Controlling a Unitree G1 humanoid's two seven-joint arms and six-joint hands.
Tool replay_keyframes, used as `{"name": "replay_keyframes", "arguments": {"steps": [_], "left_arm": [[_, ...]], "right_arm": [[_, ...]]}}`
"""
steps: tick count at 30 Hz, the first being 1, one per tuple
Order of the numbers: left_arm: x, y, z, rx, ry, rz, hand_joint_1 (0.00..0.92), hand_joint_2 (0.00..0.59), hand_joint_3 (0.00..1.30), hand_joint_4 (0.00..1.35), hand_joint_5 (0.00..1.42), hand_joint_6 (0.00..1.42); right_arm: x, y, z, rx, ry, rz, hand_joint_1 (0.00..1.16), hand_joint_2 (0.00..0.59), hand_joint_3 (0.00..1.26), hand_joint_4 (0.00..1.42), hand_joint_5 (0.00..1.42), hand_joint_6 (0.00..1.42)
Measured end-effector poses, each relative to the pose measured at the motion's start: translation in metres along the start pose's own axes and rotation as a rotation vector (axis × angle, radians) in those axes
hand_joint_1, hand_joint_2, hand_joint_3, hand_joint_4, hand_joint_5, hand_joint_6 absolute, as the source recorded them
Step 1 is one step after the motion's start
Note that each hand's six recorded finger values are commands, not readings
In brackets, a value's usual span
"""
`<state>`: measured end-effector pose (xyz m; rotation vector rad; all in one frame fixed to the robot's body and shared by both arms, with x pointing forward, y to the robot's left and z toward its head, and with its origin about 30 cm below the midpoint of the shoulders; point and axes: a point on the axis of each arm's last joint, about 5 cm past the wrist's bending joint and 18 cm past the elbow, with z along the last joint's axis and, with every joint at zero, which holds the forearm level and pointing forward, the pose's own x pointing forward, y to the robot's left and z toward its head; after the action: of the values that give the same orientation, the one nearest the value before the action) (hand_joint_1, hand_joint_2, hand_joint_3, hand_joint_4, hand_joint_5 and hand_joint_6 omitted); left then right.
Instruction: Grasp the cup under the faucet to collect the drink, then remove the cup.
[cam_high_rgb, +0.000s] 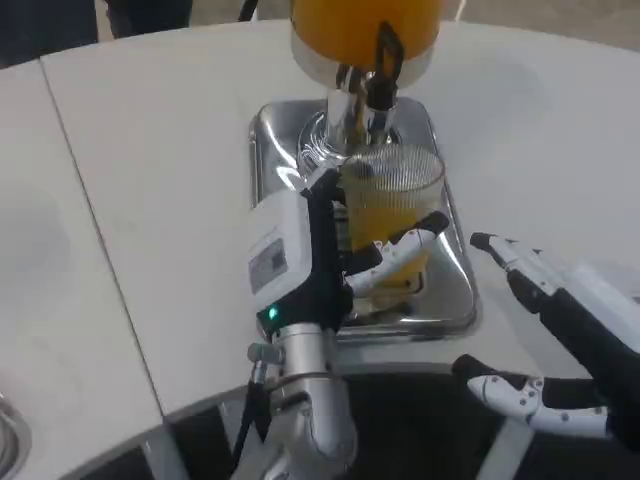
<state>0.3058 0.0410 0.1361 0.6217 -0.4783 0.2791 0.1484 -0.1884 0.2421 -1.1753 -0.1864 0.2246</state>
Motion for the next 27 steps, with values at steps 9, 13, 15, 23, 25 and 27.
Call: {"name": "replay_keyframes", "arguments": {"steps": [9, 13, 15, 23, 25, 27], "left_arm": [[0.008, 0.014, -0.0122, -0.005, 0.018, 0.056, 0.632, 0.045, 1.09, 1.09, 1.42, 1.42], [0.011, 0.019, -0.0153, -0.009, 0.016, 0.077, 0.633, 0.044, 1.1, 1.09, 1.42, 1.42], [0.012, 0.021, -0.0161, -0.013, 0.01, 0.087, 0.633, 0.044, 1.11, 1.09, 1.42, 1.42], [0.013, 0.03, -0.0198, -0.03, 0.001, 0.094, 0.633, 0.043, 1.13, 1.1, 1.42, 1.42], [0.013, 0.033, -0.0237, -0.024, 0.009, 0.094, 0.633, 0.043, 1.14, 1.11, 1.42, 1.42], [0.014, 0.038, -0.0283, -0.01, 0.012, 0.098, 0.633, 0.043, 1.14, 1.11, 1.42, 1.42]], "right_arm": [[0.002, -0.0001, 0.0013, 0.01, -0.023, 0.008, 0.48, 0.402, 0.01, 0.0, 0.0, 0.13], [0.003, 0.0013, 0.0018, 0.012, -0.029, 0.014, 0.49, 0.406, 0.01, 0.0, 0.0, 0.13], [0.003, 0.0013, 0.0019, 0.011, -0.03, 0.012, 0.49, 0.407, 0.01, 0.0, 0.0, 0.13], [0.002, 0.0014, 0.0029, 0.0, -0.046, -0.001, 0.49, 0.413, 0.01, 0.0, 0.0, 0.13], [0.002, 0.0012, 0.0034, -0.005, -0.051, -0.005, 0.52, 0.422, 0.01, 0.0, 0.0, 0.13], [0.001, 0.0017, 0.0034, -0.009, -0.054, -0.008, 0.52, 0.423, 0.01, 0.0, 0.0, 0.13]]}}
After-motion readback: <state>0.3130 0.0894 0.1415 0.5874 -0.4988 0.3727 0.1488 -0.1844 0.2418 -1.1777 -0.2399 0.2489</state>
